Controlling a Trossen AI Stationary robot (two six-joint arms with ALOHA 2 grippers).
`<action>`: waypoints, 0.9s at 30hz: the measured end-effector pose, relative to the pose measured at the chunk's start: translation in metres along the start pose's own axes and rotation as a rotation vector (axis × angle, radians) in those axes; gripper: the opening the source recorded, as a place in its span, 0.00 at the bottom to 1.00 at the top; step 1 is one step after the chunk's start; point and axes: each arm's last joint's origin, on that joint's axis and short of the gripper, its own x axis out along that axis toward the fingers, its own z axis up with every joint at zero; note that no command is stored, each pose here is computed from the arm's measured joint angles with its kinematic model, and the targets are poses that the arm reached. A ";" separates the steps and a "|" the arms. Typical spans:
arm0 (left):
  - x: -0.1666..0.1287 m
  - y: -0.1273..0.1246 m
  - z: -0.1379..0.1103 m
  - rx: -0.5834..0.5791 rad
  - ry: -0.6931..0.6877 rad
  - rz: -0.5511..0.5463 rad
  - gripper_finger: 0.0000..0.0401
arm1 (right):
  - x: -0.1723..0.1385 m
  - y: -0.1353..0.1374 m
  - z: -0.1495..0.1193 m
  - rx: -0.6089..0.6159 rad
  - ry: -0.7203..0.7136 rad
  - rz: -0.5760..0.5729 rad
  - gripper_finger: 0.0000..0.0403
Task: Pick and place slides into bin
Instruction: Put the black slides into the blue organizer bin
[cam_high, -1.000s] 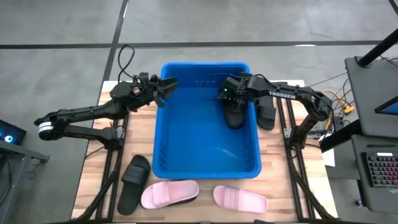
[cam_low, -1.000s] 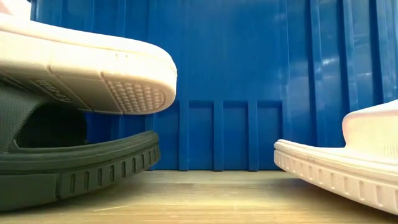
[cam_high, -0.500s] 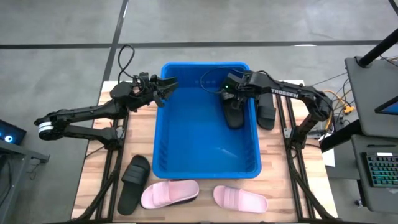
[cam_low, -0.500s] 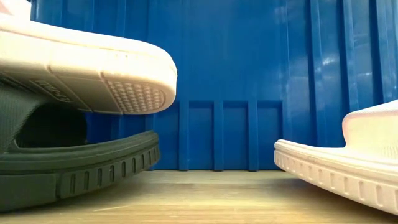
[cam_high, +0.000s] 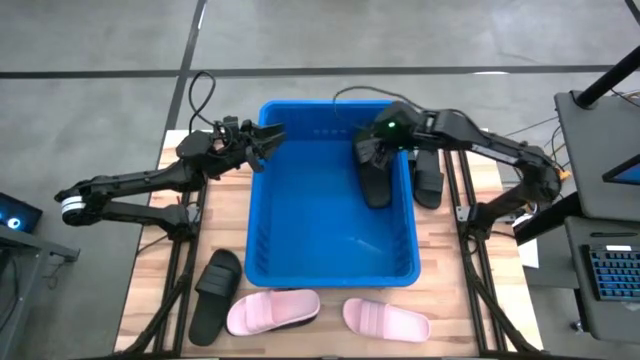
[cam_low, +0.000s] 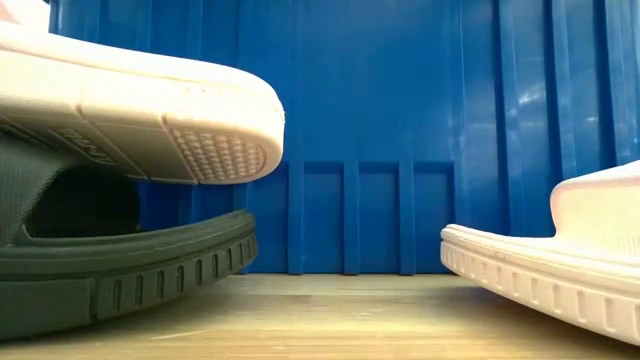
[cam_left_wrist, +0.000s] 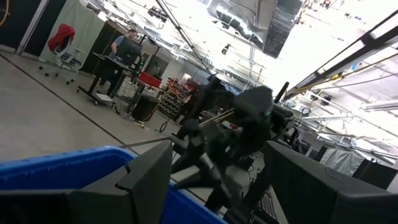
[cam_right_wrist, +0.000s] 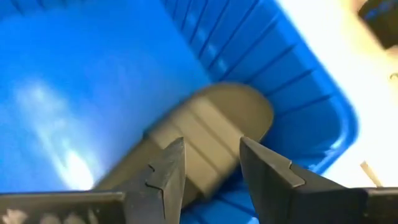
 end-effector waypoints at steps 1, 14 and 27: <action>0.000 0.000 0.000 0.000 0.000 0.000 0.60 | -0.008 -0.002 0.000 0.016 -0.034 -0.001 0.34; 0.000 0.001 -0.001 0.000 0.003 0.002 0.60 | -0.121 -0.029 -0.008 0.174 -0.618 0.131 0.29; 0.000 0.003 -0.005 0.002 0.036 0.022 0.60 | -0.134 -0.019 -0.057 0.042 -0.970 0.556 0.22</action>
